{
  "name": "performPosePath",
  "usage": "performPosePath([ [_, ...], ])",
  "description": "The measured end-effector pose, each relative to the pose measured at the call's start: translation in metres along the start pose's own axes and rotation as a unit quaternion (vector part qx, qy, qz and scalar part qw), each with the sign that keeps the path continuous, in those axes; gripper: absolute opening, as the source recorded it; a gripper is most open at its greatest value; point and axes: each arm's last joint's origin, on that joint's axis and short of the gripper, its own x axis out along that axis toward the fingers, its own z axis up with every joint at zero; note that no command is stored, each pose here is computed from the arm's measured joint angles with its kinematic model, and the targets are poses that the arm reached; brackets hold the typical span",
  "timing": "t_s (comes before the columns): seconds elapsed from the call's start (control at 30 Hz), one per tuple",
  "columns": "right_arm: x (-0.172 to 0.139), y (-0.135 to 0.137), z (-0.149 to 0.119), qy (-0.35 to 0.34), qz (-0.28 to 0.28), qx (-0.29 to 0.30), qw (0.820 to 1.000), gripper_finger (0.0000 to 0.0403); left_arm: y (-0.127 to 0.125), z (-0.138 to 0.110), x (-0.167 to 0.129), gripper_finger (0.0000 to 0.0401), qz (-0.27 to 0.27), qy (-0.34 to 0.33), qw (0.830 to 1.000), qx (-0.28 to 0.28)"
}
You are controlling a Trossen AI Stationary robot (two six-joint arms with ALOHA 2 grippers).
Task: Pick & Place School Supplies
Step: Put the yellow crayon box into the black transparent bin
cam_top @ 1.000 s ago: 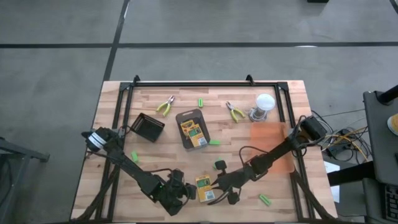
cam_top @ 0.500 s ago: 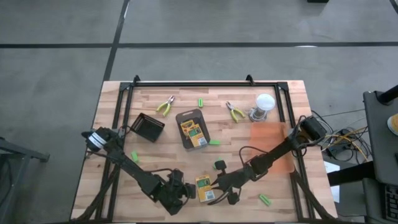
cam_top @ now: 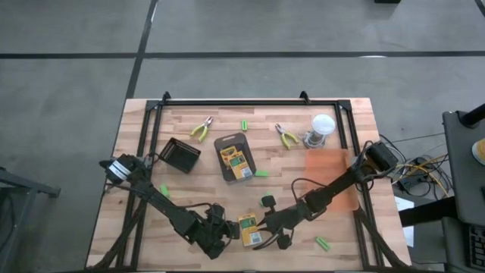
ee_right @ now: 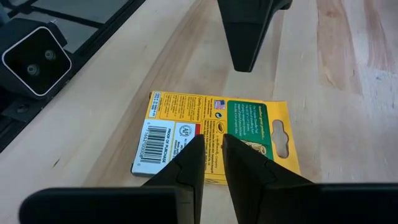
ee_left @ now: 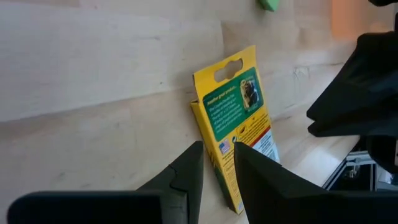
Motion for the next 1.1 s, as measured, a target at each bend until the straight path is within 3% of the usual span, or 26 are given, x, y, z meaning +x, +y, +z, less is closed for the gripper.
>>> performPosePath([
  [0.3,0.0,0.0001,0.0,0.0,0.0,0.005,1.0,0.0057,0.0,-0.0001,0.0,0.0094,0.001,0.001,1.0,0.014],
  [0.53,0.0,0.0001,0.0,0.0,0.0,0.007,1.0,0.0057,-0.0008,0.0018,0.0012,0.0094,0.001,0.0,0.987,0.158],
  [0.93,0.0001,0.0001,-0.0002,0.0,0.0,0.009,1.0,0.0057,-0.0027,0.002,0.0013,0.0094,-0.011,-0.012,0.997,0.077],
  [1.1,0.0001,0.0001,-0.0002,0.001,0.0,0.009,1.0,0.0057,-0.0035,0.0016,0.0012,0.0094,-0.015,-0.011,0.997,0.072],
])
